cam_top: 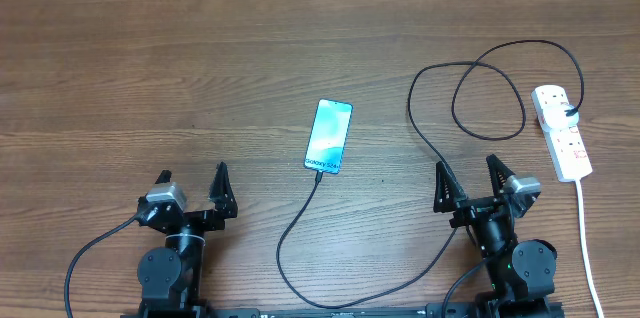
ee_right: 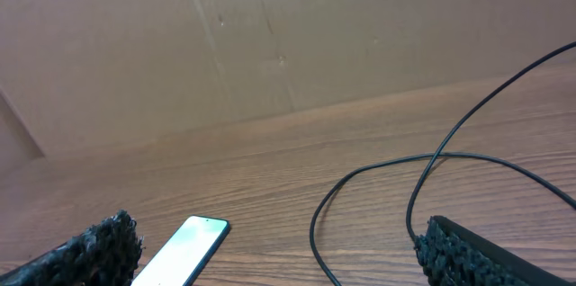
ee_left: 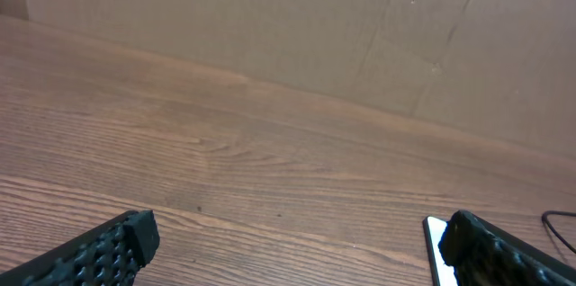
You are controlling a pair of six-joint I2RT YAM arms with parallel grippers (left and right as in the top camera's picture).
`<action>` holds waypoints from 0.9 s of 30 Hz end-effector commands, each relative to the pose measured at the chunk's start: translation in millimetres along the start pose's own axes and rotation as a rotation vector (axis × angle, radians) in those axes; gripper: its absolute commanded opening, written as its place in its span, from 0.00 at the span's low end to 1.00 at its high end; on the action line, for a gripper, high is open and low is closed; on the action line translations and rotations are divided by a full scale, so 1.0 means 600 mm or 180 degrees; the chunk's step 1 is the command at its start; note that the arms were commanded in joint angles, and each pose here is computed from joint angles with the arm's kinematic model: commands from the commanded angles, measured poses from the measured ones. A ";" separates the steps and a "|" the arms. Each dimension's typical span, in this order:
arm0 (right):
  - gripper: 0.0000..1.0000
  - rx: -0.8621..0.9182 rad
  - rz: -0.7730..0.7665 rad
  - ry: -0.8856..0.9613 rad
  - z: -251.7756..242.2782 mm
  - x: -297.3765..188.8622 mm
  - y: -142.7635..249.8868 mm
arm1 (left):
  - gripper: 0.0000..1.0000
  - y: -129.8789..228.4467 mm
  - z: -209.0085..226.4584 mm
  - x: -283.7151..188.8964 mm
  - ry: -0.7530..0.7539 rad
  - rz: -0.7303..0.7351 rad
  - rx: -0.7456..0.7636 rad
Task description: Plug charger to phone and switch on socket
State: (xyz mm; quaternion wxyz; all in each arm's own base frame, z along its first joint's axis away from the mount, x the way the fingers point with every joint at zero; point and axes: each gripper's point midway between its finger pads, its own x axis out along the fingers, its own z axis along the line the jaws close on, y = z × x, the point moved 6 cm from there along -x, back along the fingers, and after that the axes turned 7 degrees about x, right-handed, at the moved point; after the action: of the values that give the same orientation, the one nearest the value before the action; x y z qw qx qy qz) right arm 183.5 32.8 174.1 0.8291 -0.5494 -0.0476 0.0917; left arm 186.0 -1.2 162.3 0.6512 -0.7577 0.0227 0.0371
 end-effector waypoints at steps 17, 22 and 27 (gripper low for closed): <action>1.00 -0.0002 -0.0001 -0.0014 0.000 0.000 0.004 | 1.00 0.000 0.005 0.000 -0.0055 -0.0035 0.0055; 1.00 -0.0002 -0.0001 -0.0014 0.000 0.000 0.004 | 1.00 0.000 0.005 0.000 -0.0055 -0.0035 0.0055; 1.00 -0.0002 -0.0001 -0.0014 0.000 0.000 0.004 | 0.99 0.000 0.005 0.000 -0.0055 -0.0035 0.0055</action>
State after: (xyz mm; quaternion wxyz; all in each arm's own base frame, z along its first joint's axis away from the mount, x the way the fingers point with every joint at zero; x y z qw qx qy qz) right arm 183.5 32.8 174.1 0.8291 -0.5494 -0.0476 0.0917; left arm 186.0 -1.2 162.3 0.6512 -0.7577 0.0227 0.0371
